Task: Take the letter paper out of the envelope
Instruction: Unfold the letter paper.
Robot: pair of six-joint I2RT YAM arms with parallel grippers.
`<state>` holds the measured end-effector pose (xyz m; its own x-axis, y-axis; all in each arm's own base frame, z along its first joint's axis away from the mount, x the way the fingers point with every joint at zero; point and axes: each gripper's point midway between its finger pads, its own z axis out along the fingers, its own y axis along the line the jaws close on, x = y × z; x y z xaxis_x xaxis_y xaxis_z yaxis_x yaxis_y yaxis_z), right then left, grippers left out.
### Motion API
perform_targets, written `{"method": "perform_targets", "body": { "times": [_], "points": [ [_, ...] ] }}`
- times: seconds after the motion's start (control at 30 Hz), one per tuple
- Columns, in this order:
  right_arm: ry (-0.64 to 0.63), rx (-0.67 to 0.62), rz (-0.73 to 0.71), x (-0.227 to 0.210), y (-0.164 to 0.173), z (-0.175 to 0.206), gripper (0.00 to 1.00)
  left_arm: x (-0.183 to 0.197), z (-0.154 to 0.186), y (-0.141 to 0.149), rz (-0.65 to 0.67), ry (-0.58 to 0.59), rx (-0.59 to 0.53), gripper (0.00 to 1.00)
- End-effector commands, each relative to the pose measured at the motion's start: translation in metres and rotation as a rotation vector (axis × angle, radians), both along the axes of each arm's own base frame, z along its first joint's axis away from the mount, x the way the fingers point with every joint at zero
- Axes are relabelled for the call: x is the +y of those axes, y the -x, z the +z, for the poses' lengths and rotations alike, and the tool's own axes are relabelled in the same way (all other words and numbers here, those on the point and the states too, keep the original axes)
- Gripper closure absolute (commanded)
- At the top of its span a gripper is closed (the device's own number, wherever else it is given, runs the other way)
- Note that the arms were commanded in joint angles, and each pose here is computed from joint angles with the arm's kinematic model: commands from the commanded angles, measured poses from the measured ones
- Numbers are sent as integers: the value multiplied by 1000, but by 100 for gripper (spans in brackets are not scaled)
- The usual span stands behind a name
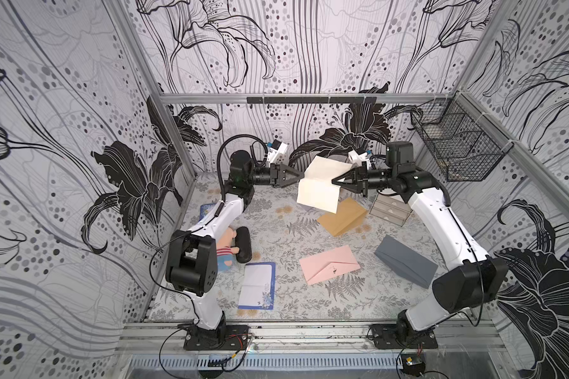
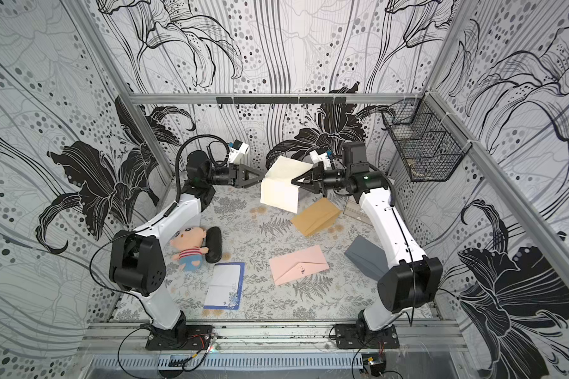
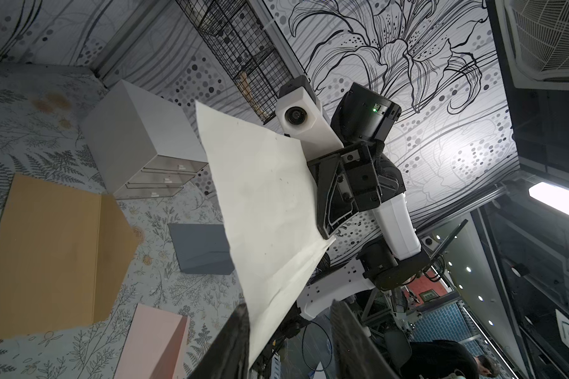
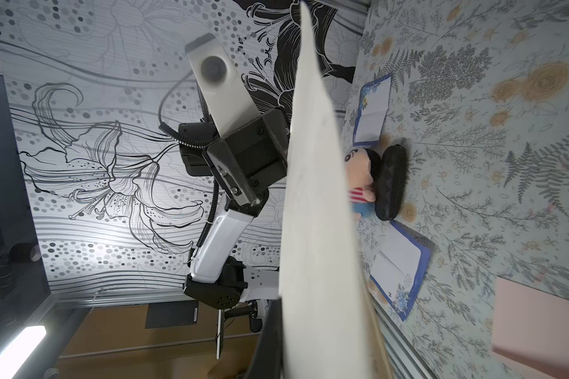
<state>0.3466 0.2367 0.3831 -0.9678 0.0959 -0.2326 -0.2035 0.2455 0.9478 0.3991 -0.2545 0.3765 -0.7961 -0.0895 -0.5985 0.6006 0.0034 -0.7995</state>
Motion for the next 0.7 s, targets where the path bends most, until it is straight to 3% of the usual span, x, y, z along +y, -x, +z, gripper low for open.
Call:
{"method": "perform_targets", "body": {
  "times": [0.0, 0.67],
  "points": [
    [31, -3, -9, -2, -4, -7, 100, -1, 5, 9, -6, -13, -37, 61],
    [71, -17, 6, -3, -1, -17, 100, -13, -17, 6, 19, -150, -4, 75]
  ]
}}
